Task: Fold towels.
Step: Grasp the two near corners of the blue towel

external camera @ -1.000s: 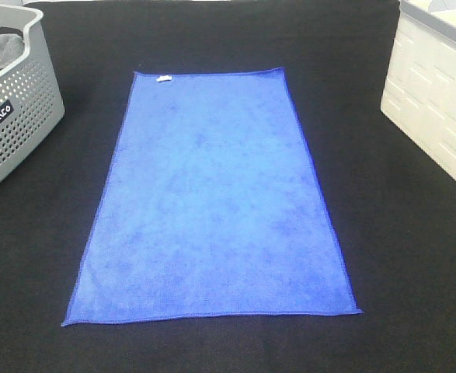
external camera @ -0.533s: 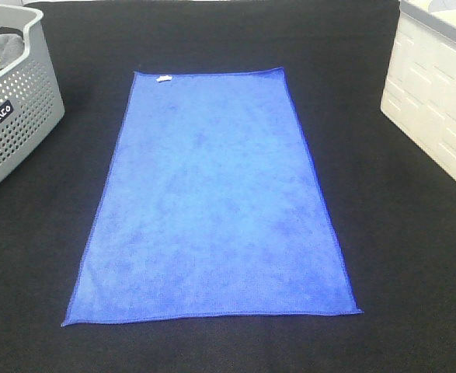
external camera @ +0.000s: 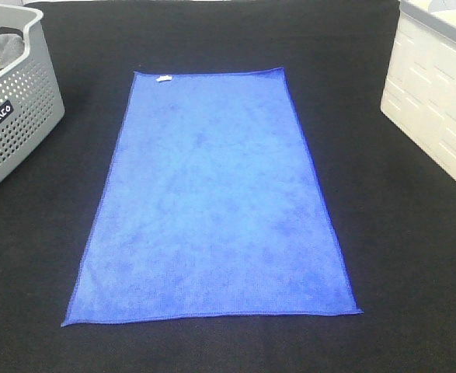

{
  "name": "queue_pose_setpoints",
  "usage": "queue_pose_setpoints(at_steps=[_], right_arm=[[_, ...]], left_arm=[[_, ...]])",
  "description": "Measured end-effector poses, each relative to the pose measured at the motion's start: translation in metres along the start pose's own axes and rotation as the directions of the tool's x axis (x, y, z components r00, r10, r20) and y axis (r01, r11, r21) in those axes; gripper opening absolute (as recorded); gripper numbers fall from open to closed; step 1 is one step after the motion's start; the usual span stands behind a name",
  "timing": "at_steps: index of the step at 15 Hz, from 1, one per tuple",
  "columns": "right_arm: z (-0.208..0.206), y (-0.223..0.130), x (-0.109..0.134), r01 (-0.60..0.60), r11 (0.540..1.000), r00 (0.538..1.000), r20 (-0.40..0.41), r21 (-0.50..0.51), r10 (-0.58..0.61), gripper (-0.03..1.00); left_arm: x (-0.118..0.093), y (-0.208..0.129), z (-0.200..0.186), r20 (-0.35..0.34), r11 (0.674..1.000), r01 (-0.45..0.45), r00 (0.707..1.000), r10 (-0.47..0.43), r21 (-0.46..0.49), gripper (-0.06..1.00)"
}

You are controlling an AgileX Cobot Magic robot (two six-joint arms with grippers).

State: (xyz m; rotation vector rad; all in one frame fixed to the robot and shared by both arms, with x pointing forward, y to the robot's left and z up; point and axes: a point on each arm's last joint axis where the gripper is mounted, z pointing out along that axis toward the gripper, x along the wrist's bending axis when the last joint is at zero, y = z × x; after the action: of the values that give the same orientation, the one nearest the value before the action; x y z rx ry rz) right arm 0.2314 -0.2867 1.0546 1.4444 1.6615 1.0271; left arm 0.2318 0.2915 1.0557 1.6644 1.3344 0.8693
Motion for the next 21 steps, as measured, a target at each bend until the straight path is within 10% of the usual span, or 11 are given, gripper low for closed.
queue_pose_setpoints(at_steps=[21], right_arm=[[0.0, 0.0, 0.0, 0.0, 1.0, 1.0, 0.0, 0.0, 0.0, 0.76]], left_arm=[[0.0, 0.0, 0.0, 0.0, 1.0, 0.0, 1.0, 0.0, 0.0, 0.64]])
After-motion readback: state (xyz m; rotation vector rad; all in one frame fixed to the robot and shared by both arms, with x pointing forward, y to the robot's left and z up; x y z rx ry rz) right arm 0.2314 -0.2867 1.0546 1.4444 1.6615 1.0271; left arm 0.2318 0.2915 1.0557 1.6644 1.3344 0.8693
